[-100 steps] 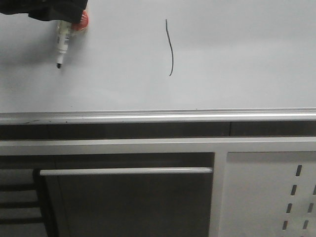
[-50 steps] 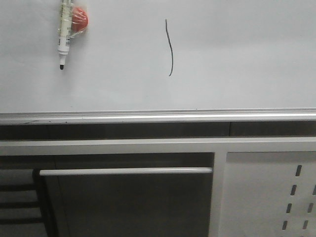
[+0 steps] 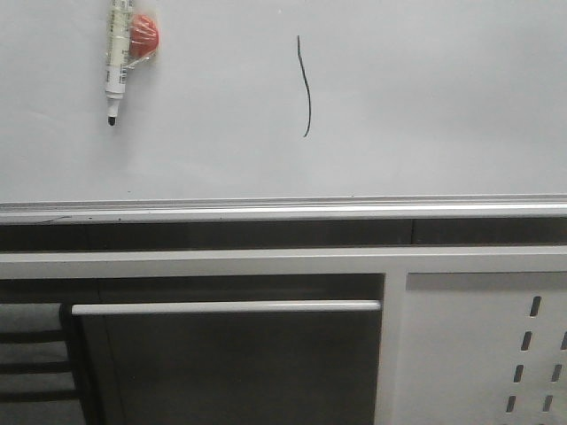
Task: Write number 1 on whiteboard
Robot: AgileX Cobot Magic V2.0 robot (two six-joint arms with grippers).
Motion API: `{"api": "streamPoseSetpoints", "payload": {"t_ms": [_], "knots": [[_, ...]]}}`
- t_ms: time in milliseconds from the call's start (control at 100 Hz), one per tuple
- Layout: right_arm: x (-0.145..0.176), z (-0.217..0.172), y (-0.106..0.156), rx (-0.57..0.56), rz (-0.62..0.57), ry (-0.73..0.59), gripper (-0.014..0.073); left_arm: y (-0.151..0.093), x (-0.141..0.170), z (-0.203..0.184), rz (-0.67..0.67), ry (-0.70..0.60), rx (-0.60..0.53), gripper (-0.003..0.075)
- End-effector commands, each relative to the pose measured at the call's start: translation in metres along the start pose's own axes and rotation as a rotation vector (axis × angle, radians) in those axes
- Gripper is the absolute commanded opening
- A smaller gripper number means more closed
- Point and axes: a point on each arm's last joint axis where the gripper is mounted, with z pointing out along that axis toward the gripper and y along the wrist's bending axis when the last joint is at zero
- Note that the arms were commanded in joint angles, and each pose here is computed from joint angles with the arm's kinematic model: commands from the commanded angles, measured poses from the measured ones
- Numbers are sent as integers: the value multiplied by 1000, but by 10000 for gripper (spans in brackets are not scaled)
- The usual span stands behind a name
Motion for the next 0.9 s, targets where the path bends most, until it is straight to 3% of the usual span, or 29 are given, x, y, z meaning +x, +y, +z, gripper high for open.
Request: {"api": "streamPoseSetpoints", "payload": {"t_ms": [0,160,360,890], "knots": [[4,-16,-2,70,12,-146,-70,0,4,-13,-5,-37,22,-20],[44,-39,4,62,8,-203,-70,4,15,-36,-34,-113,18,-20],[69,-48,7,54,8,-242,-69,7,20,-53,-56,-185,12,-20],[74,-46,6,53,12,-231,-70,7,20,-53,-60,-189,14,-20]]}}
